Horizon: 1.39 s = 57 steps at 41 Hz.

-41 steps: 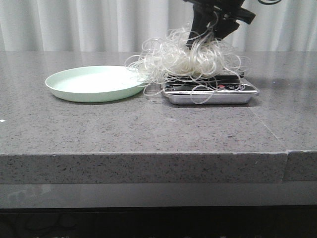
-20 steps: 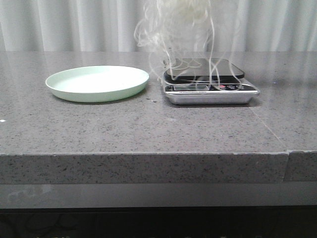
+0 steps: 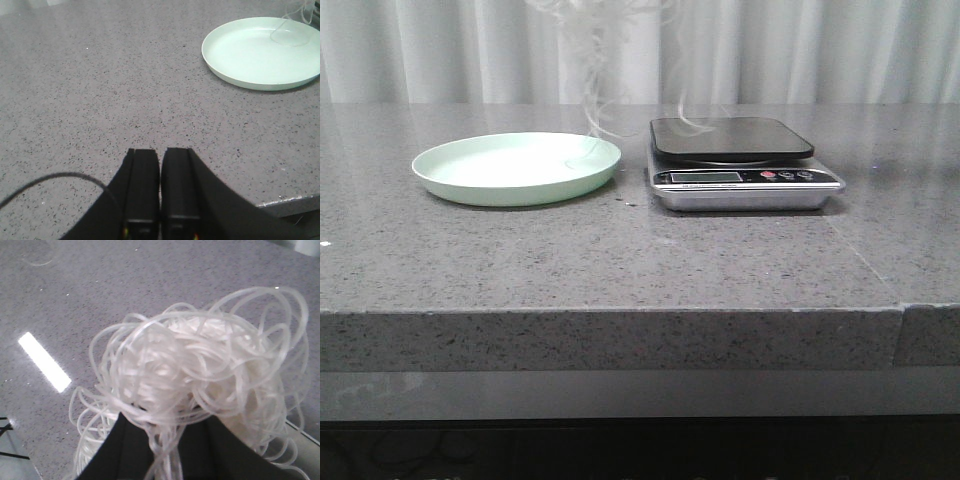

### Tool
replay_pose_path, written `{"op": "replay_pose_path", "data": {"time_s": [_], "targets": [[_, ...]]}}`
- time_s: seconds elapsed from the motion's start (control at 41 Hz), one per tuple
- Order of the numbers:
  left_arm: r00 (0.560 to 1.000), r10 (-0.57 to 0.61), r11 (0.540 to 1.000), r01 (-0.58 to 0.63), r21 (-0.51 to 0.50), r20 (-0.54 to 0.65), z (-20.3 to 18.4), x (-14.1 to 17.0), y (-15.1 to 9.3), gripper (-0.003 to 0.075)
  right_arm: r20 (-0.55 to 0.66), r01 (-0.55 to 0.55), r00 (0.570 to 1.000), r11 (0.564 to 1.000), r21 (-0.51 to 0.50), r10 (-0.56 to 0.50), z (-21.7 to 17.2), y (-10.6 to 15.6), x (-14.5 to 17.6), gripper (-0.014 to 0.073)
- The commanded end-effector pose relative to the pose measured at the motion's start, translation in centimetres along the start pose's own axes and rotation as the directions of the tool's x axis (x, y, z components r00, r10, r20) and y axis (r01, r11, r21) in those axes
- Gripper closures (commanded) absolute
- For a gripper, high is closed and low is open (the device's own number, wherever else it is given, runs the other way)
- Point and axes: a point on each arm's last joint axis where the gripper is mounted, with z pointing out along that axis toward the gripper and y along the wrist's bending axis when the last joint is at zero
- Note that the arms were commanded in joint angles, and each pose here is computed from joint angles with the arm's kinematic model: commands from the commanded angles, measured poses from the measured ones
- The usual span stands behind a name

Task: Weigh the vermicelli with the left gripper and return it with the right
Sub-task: 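Lift the vermicelli with the right gripper and carry it toward the plate, then lower the vermicelli onto the green plate and open the right gripper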

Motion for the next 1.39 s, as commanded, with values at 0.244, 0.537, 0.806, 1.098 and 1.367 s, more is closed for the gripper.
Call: {"op": "replay_pose_path", "data": {"time_s": [0.244,0.537,0.806,1.098,1.367], "targets": [[0.995,-0.017,1.000,0.016,0.002,0.094,-0.3,-1.4,0.1,0.0582,-0.028,0.022,0.999,0.991,-0.134,-0.026,5.4,3.4,0.6,0.0442],[0.996,-0.017,1.000,0.016,0.002,0.092,-0.3,-1.4,0.1,0.0582,-0.142,-0.033,0.990,0.991,-0.132,0.015,10.9,1.2,2.8,0.0442],[0.996,-0.017,1.000,0.016,0.002,0.092,-0.3,-1.4,0.1,0.0582,-0.131,-0.049,0.991,0.992,-0.119,0.033,12.8,0.5,3.3,0.0442],[0.996,-0.017,1.000,0.016,0.002,0.092,-0.3,-1.4,0.1,0.0582,-0.119,-0.073,0.991,0.991,-0.117,0.059,14.5,-0.3,3.8,0.0444],[0.996,-0.017,1.000,0.016,0.002,0.092,-0.3,-1.4,0.1,0.0582,-0.115,-0.102,0.990,0.981,-0.165,0.084,14.5,0.2,3.7,0.0410]]}}
